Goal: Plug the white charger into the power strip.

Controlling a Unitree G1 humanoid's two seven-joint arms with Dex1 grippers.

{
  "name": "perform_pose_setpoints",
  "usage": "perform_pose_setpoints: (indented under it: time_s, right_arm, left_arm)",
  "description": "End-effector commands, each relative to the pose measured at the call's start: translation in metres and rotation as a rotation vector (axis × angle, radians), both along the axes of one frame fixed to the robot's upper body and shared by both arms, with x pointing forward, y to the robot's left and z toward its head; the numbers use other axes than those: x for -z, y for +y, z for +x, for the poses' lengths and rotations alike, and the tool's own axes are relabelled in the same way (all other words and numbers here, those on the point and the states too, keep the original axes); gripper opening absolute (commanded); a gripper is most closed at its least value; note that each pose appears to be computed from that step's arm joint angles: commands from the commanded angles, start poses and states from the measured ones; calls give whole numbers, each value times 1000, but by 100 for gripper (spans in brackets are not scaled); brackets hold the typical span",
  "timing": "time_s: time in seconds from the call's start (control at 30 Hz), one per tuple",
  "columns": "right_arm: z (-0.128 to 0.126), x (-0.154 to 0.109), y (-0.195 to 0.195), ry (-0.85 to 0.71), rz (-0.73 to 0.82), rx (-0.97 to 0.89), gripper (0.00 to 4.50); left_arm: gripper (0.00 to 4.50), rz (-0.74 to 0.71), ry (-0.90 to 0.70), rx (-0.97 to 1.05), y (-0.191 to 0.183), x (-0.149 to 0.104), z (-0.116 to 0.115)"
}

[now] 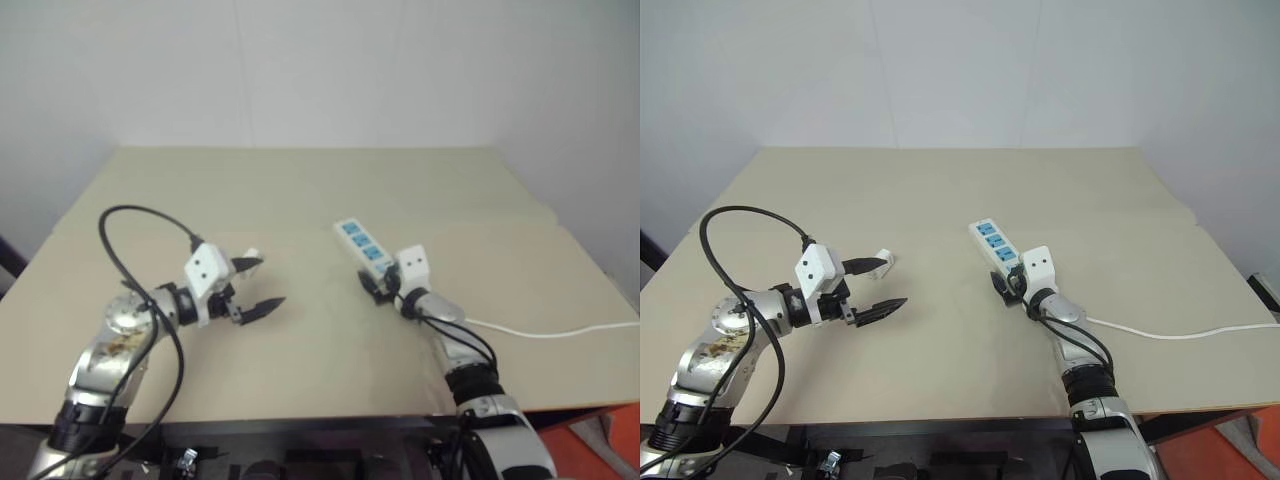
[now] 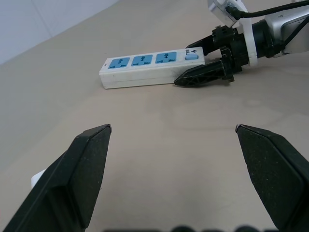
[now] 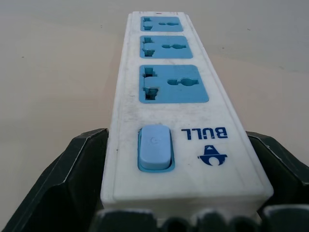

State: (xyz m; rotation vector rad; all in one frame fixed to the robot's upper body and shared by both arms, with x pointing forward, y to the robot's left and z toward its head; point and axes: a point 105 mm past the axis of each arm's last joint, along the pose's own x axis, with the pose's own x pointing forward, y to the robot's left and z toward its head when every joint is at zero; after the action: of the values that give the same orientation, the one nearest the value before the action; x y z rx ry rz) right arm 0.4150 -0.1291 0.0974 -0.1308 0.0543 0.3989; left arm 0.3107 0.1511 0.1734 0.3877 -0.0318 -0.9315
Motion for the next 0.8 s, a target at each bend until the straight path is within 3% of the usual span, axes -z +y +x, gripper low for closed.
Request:
perform_pose_setpoints:
  time_s: [0.03,0.2,0.4,0.57,0.8]
  right_arm:
    - [2,-3,3,-22,10,0,448]
    - [3,6,4,-15,23,2,342]
    - [0,12,3,-22,63,-27,343]
    - [-24,-16,19,-101,112,-353,343]
    - [-66,-13,28,-28,-54,-775,343]
  left_arm:
    - [450,-2,-46,1,1,-13,-4]
    - [450,-1,-42,-4,3,-12,-5]
    - [450,5,-39,-13,5,-12,-7]
    - [450,64,-58,8,20,-26,0]
    - [450,262,-70,79,44,-50,26]
